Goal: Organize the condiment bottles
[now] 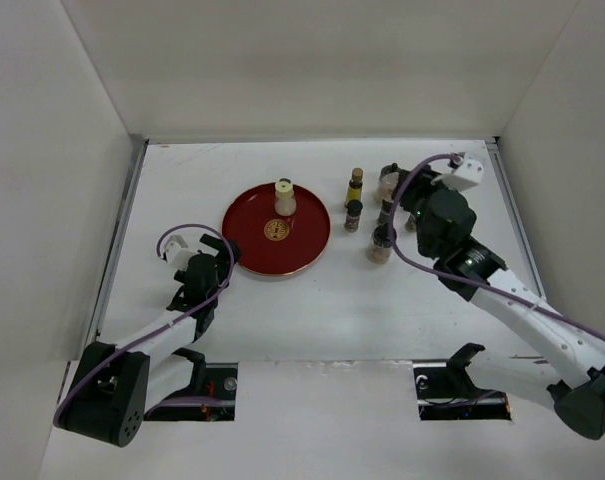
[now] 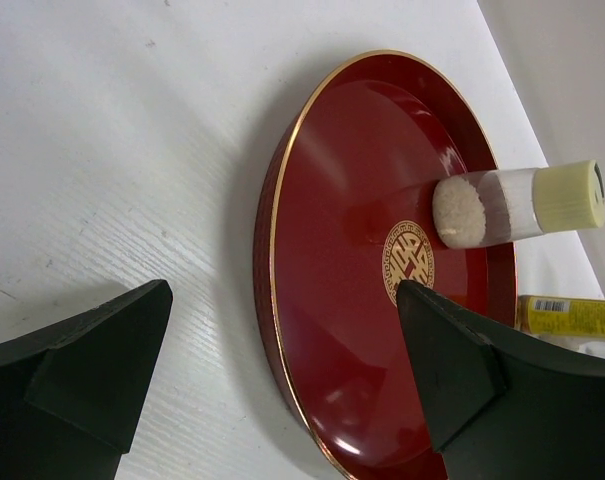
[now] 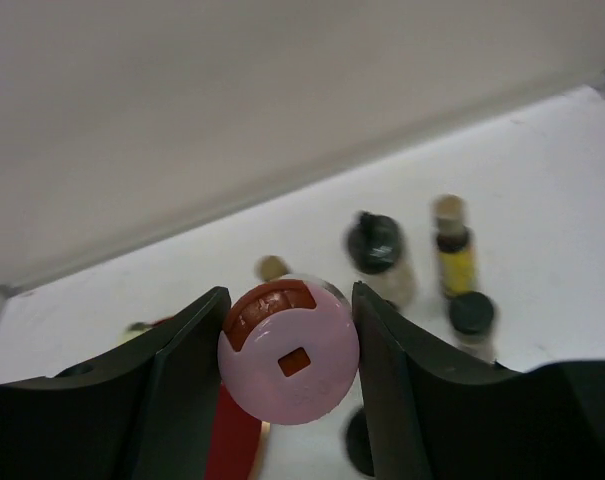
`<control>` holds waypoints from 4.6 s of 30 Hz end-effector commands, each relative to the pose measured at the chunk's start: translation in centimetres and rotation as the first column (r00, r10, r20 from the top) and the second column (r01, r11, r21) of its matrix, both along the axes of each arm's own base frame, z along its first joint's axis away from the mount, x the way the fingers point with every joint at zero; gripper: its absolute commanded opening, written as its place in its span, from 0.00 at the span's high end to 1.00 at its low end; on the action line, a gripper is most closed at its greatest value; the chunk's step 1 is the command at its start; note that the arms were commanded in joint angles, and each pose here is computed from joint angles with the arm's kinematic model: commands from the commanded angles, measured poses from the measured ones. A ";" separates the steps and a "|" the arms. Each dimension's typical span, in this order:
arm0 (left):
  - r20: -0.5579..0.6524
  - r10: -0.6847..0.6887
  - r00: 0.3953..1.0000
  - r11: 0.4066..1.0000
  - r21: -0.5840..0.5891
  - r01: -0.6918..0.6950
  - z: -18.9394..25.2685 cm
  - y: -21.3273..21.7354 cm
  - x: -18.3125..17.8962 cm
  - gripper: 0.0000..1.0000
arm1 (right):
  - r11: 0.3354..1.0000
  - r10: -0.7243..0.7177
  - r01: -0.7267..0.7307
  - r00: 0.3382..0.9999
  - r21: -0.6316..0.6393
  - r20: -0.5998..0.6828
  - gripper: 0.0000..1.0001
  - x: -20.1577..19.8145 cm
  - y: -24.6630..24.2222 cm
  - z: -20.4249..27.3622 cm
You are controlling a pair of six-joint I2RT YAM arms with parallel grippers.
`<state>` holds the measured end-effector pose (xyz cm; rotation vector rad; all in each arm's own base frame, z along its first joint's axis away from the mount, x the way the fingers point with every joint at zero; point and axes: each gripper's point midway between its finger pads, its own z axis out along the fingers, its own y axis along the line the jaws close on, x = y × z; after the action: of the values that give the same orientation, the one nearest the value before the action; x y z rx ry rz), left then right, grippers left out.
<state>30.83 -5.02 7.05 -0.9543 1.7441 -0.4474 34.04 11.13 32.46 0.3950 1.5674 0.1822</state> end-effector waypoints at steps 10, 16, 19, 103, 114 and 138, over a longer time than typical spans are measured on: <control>0.087 -0.004 0.996 1.000 -0.017 0.006 2.2 -0.1 0.5 0.00 | 0.903 0.404 -0.414 0.909 -0.111 -0.102 0.63 9.0 22.7 -4.6; 0.076 -0.009 0.997 1.000 -0.025 0.011 1.9 -0.3 0.6 0.00 | 0.885 0.405 -0.442 0.886 -0.149 -0.226 0.63 11.3 25.6 -11.0; 0.063 -0.009 0.998 1.000 -0.020 0.010 1.4 -0.3 0.6 0.00 | 0.881 0.404 -0.448 0.880 -0.153 -0.250 0.62 11.6 26.0 -12.6; 0.046 -0.038 0.998 0.999 -0.021 0.039 1.0 -1.3 1.0 0.00 | 0.971 0.105 -0.169 0.937 -0.168 -0.333 0.38 1.0 3.0 -14.8; 0.054 -0.037 0.998 0.999 -0.016 0.038 1.3 -1.2 1.0 0.00 | 0.969 0.076 -0.157 0.924 -0.192 -0.374 0.55 2.4 3.3 -17.0; 0.116 0.025 0.993 0.999 -0.037 -0.021 2.8 0.6 0.6 0.00 | 0.864 0.488 -0.500 0.862 -0.061 -0.138 0.76 1.9 20.8 -5.5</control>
<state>31.10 -5.37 7.72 -0.9431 1.7272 -0.4859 35.29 26.37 24.00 -0.0388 1.8435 0.3225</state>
